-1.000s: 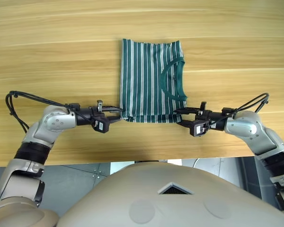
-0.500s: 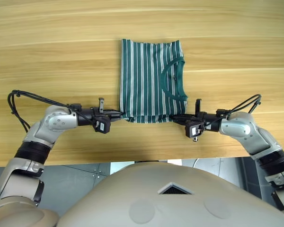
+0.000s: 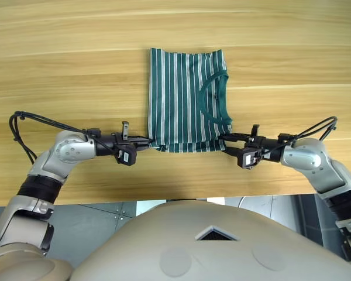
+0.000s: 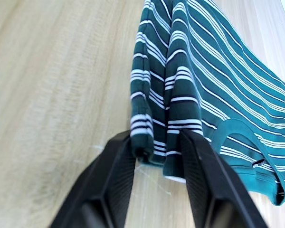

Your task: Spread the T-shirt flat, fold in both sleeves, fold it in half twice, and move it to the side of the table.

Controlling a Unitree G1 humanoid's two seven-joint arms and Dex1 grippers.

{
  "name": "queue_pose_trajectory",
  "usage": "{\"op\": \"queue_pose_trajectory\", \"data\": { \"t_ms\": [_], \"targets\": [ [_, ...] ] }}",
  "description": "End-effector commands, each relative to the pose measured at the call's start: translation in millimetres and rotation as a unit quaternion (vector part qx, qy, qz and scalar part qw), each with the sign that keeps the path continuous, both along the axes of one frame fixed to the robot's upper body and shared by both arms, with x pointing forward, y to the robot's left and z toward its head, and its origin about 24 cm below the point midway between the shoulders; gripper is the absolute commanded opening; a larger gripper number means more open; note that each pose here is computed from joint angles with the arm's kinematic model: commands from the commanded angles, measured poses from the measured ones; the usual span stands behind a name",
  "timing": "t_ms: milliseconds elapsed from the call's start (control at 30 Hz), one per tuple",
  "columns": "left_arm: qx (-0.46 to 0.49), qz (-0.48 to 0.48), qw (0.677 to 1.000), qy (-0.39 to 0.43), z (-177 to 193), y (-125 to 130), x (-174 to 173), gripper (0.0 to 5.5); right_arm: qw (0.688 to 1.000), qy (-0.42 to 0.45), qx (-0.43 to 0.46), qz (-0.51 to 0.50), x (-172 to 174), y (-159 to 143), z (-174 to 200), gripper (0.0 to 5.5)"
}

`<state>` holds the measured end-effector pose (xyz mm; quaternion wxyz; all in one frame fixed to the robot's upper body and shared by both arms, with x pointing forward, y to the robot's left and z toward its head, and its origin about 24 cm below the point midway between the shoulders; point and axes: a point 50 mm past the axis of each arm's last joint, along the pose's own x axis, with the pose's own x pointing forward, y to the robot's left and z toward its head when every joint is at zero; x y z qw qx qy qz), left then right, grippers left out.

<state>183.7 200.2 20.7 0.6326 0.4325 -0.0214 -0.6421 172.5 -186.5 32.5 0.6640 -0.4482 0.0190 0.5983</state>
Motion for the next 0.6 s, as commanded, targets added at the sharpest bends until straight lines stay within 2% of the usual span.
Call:
{"op": "queue_pose_trajectory", "data": {
  "t_ms": [33, 600],
  "targets": [
    [0.015, -0.004, 1.000, 0.010, -3.5, 2.8, -3.3, 0.15, 0.999, 0.020, -0.041, 0.011, -8.5, -9.2, -6.4, 2.13],
    [0.011, -0.006, 1.000, 0.011, -4.2, 2.2, -4.0, 0.15, 0.999, 0.011, -0.010, 0.032, -10.7, -1.6, -0.9, 2.13]
  ]
}}
